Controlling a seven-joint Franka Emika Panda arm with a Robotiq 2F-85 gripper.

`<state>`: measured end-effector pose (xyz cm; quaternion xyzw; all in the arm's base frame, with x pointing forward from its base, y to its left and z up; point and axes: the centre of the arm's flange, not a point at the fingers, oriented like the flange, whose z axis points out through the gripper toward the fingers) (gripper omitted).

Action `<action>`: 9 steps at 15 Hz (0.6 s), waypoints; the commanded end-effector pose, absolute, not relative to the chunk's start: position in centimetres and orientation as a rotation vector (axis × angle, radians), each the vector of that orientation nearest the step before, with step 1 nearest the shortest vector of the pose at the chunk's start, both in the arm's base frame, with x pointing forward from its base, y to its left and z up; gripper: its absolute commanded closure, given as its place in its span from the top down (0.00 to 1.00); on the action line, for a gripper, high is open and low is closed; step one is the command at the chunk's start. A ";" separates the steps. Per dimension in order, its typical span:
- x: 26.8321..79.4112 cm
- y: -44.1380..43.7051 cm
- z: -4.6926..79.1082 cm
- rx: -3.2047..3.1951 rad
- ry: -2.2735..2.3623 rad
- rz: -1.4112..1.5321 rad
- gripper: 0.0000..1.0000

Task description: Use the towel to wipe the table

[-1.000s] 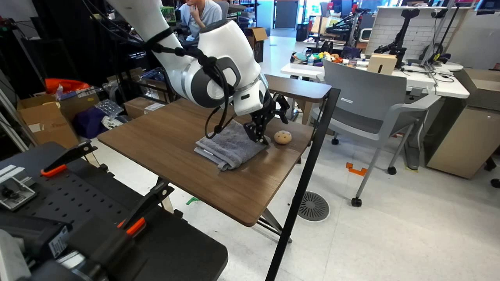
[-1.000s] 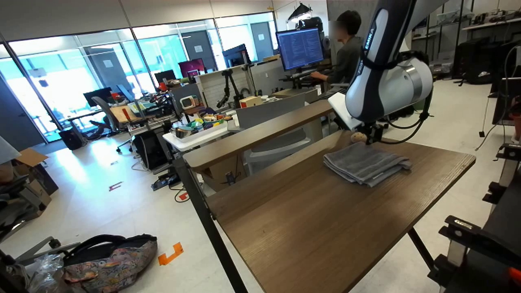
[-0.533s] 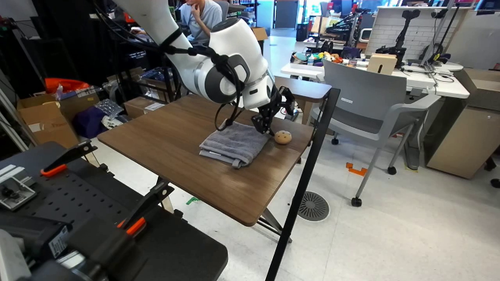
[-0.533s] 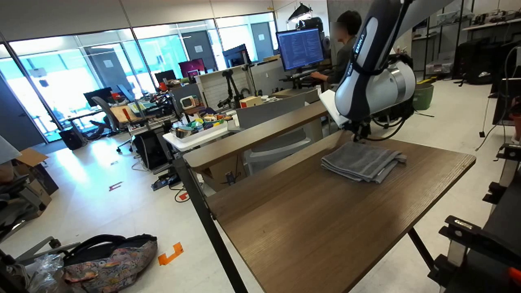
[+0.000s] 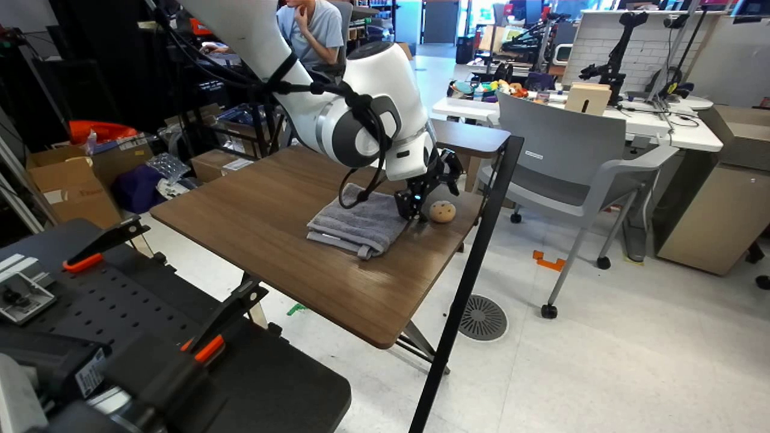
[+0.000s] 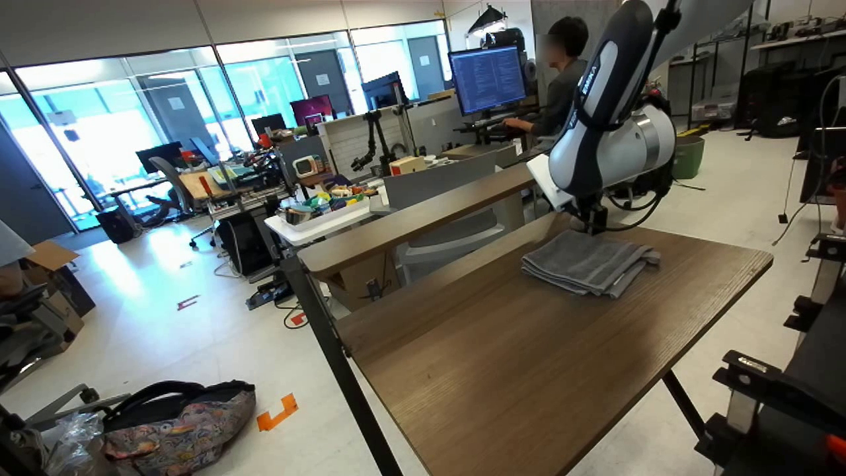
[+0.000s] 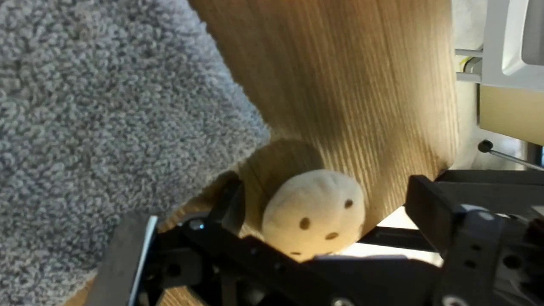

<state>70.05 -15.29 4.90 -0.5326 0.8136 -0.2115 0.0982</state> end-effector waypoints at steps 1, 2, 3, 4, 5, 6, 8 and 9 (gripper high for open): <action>71.0 -15.9 3.5 -1.538 2.436 -0.570 0.73; 70.9 -16.0 3.4 -1.536 2.441 -0.561 0.66; 70.8 -16.0 3.4 -1.535 2.443 -0.555 0.57; 70.8 -16.0 3.4 -1.531 2.444 -0.548 0.50; 70.8 -16.0 3.6 -1.529 2.443 -0.546 0.42; 70.7 -15.9 3.7 -1.529 2.439 -0.544 0.35; 70.3 -15.3 4.5 -1.537 2.421 -0.547 0.20; 69.9 -14.8 5.1 -1.544 2.407 -0.542 0.13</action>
